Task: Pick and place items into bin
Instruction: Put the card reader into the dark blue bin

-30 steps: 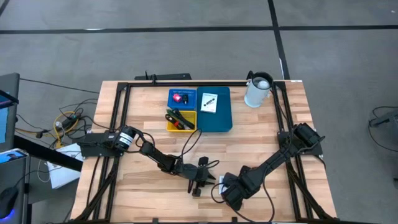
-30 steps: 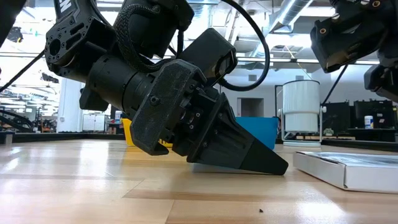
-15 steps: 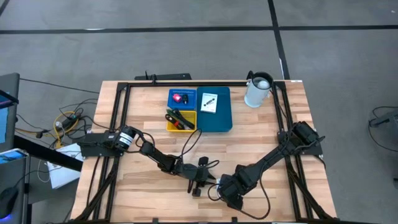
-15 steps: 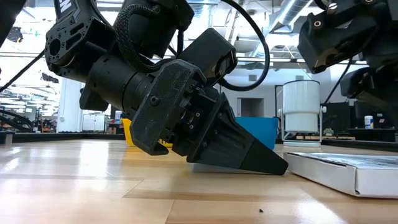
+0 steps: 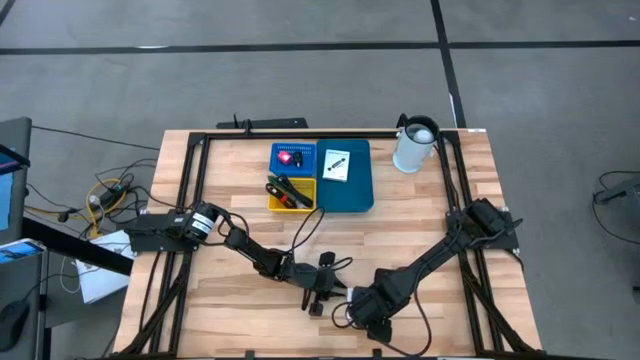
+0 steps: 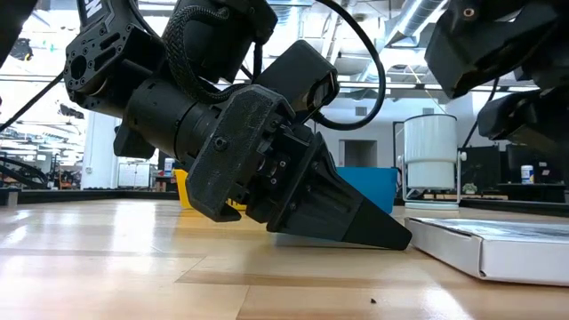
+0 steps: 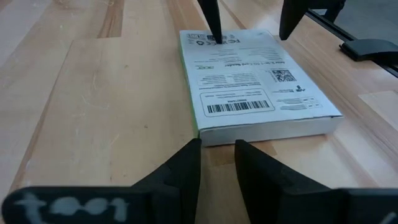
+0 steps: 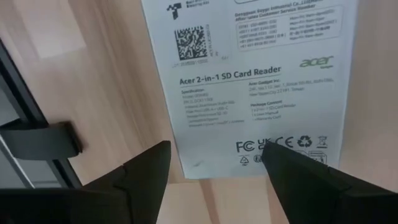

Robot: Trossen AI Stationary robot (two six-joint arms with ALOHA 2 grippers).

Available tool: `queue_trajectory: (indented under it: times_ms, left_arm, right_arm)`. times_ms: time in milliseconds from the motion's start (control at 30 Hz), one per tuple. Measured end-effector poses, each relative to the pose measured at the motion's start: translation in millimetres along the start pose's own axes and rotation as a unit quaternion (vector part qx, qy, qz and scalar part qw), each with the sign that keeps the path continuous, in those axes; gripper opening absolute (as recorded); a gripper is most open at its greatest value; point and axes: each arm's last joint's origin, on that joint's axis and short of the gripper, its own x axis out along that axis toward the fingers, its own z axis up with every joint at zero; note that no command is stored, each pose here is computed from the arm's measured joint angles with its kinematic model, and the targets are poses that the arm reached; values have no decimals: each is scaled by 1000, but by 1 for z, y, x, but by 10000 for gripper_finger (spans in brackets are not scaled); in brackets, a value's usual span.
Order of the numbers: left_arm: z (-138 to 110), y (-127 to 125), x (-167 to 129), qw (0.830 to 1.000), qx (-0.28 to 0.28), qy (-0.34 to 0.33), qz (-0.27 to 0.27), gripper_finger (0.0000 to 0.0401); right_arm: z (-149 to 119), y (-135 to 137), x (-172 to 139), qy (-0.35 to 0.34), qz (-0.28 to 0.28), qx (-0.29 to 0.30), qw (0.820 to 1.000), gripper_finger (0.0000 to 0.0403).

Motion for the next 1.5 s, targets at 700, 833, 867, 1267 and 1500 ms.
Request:
queue_trajectory:
  times_ms: [700, 833, 867, 1267, 1500]
  left_arm:
    - [0, 0, 0, 1000, 0, -2, 0, 95]
    - [0, 0, 0, 1000, 0, -2, 0, 95]
    - [0, 0, 0, 1000, 0, -2, 0, 95]
    - [0, 0, 0, 1000, 0, -2, 0, 95]
    - [1, 0, 0, 1000, 0, -7, -1, 95]
  right_arm:
    - [2, 1, 11, -32, -47, 38, 998, 260]
    - [1, 2, 11, -27, -38, 46, 998, 260]
    - [1, 2, 11, -24, -35, 49, 998, 260]
    - [13, 14, 12, -16, -18, 57, 998, 260]
    - [21, 21, 15, -34, -83, 116, 989, 260]
